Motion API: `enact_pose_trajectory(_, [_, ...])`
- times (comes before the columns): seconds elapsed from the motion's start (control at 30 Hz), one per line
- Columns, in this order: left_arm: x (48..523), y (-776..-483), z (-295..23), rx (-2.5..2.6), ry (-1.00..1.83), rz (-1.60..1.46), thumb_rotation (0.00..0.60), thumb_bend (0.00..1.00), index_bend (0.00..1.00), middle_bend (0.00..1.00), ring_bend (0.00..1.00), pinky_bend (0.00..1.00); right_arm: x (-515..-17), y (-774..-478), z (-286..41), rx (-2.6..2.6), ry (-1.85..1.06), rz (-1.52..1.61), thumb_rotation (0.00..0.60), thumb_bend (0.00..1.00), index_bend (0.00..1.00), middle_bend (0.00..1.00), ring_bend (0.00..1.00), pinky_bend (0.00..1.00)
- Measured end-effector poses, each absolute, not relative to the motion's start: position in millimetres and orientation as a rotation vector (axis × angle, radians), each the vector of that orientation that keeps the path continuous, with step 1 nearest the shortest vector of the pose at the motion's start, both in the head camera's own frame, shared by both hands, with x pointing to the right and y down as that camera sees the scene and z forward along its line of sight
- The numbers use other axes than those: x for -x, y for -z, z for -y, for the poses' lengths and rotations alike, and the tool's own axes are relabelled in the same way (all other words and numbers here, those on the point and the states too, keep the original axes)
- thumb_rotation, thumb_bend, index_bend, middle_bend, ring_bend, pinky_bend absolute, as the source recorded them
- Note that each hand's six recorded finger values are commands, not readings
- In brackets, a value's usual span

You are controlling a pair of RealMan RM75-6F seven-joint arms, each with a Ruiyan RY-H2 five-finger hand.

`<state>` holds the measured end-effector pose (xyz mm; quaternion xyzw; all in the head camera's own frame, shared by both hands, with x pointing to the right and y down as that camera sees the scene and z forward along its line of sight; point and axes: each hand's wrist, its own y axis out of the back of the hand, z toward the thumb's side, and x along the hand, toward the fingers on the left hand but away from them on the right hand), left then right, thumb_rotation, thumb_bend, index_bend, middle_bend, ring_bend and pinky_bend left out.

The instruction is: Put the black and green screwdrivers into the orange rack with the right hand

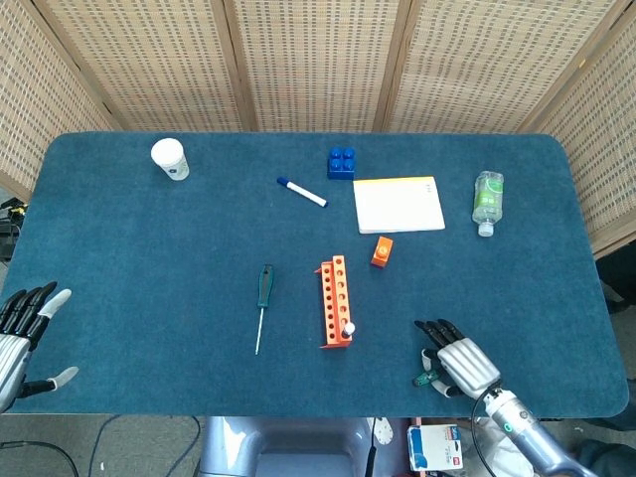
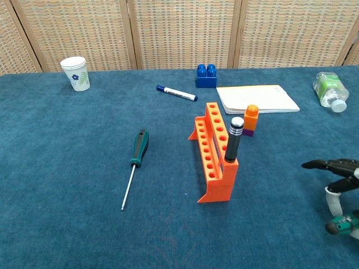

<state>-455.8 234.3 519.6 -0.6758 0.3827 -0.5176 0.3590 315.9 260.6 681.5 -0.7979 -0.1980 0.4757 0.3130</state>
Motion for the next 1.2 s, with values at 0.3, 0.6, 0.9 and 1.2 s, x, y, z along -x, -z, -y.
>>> enact_pose_trajectory(0.3, [456, -519, -234, 1.755, 1.33, -0.989, 0.6, 0.0, 0.0, 0.0, 0.0, 0.0, -309, -633, -207, 2.221, -1.146, 0.829, 0.6, 0.39, 0.61, 0.0, 0.0, 0.0])
enact_pose_trajectory(0.6, [457, -518, -233, 1.763, 1.33, -0.996, 0.6, 0.0, 0.0, 0.0, 0.0, 0.0, -299, -599, -140, 2.394, -1.039, 1.173, 0.6, 0.43, 0.61, 0.0, 0.0, 0.0])
enact_pose_trajectory(0.9, [460, -518, -230, 1.786, 1.33, -1.006, 0.6, 0.0, 0.0, 0.0, 0.0, 0.0, -260, -590, -70, 2.632, -0.887, 1.471, 0.6, 0.43, 0.61, 0.0, 0.0, 0.0])
enact_pose_trajectory(1.2, [462, -518, -228, 1.772, 1.338, -1.016, 0.6, 0.0, 0.0, 0.0, 0.0, 0.0, -203, -593, -43, 2.803, -0.77, 1.582, 0.6, 0.43, 0.61, 0.0, 0.0, 0.0])
